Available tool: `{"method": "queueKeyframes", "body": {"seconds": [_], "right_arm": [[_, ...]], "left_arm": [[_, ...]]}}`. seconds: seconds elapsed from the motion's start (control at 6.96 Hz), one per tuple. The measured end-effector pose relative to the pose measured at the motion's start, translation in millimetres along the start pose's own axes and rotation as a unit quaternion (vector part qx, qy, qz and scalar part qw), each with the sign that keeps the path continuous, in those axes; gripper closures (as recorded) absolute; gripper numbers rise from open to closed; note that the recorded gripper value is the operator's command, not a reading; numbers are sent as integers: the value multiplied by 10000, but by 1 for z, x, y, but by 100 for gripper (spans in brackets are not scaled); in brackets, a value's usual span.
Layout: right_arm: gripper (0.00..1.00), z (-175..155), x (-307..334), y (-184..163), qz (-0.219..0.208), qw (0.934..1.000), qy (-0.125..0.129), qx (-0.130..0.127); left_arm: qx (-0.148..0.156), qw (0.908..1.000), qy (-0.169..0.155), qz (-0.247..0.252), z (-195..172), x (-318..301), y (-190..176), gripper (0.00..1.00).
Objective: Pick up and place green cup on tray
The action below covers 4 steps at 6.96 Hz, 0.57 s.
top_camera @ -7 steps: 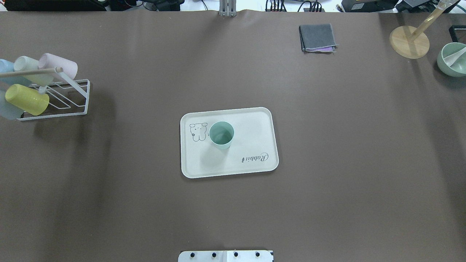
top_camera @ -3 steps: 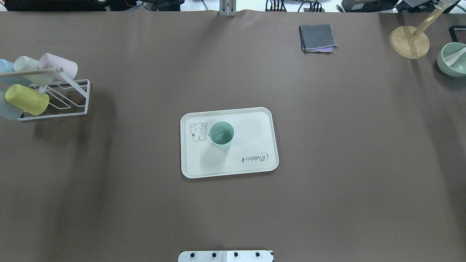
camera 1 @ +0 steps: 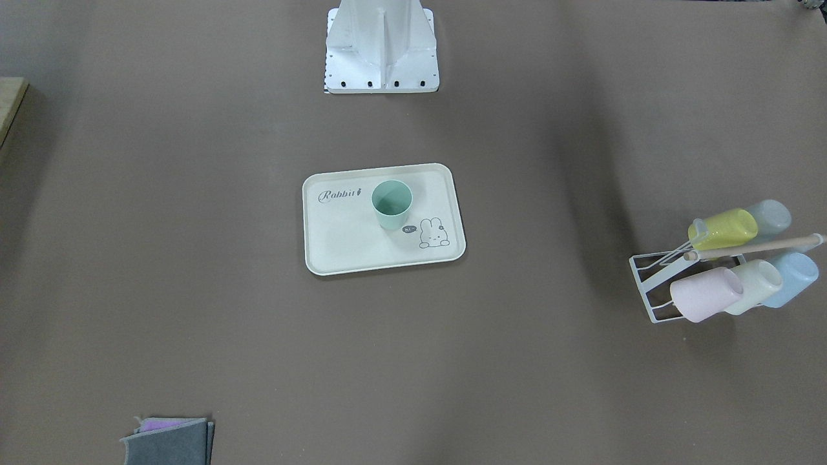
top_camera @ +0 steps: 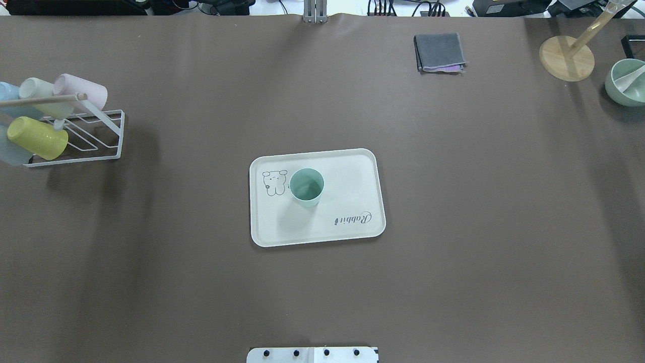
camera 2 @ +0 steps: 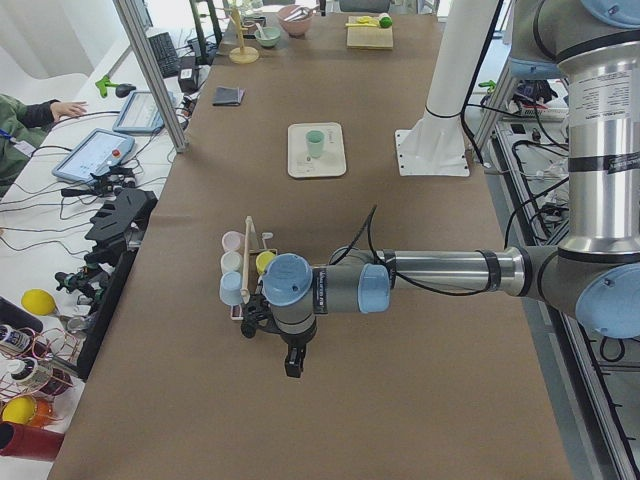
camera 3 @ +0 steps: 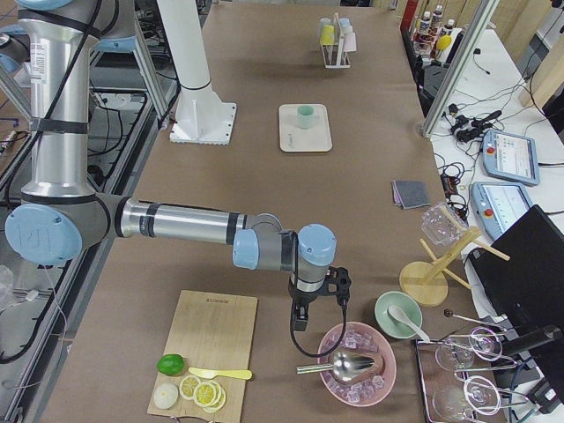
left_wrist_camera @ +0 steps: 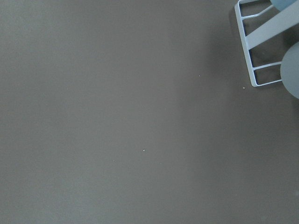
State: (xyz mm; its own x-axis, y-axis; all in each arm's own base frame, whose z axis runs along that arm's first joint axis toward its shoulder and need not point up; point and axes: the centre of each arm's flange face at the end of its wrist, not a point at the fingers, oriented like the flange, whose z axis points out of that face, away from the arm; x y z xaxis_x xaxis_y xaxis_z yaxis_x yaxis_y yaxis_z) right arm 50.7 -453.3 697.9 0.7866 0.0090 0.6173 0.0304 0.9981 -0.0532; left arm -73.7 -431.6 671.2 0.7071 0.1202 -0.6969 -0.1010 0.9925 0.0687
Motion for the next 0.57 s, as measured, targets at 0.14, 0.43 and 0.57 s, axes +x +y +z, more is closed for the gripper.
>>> {"method": "queueKeyframes", "body": {"seconds": [0.14, 0.43, 0.57], "right_arm": [[0, 0, 0, 0, -2, 10000, 0, 3], [0, -1, 0, 0, -7, 10000, -2, 9], [0, -1, -1, 0, -8, 10000, -4, 11]], "left_arm": [[-55, 10000, 10, -36, 6, -4, 9, 1], [-88, 9999, 16, -57, 9, -5, 15, 1], [-89, 9999, 16, -57, 9, -5, 16, 1]]}}
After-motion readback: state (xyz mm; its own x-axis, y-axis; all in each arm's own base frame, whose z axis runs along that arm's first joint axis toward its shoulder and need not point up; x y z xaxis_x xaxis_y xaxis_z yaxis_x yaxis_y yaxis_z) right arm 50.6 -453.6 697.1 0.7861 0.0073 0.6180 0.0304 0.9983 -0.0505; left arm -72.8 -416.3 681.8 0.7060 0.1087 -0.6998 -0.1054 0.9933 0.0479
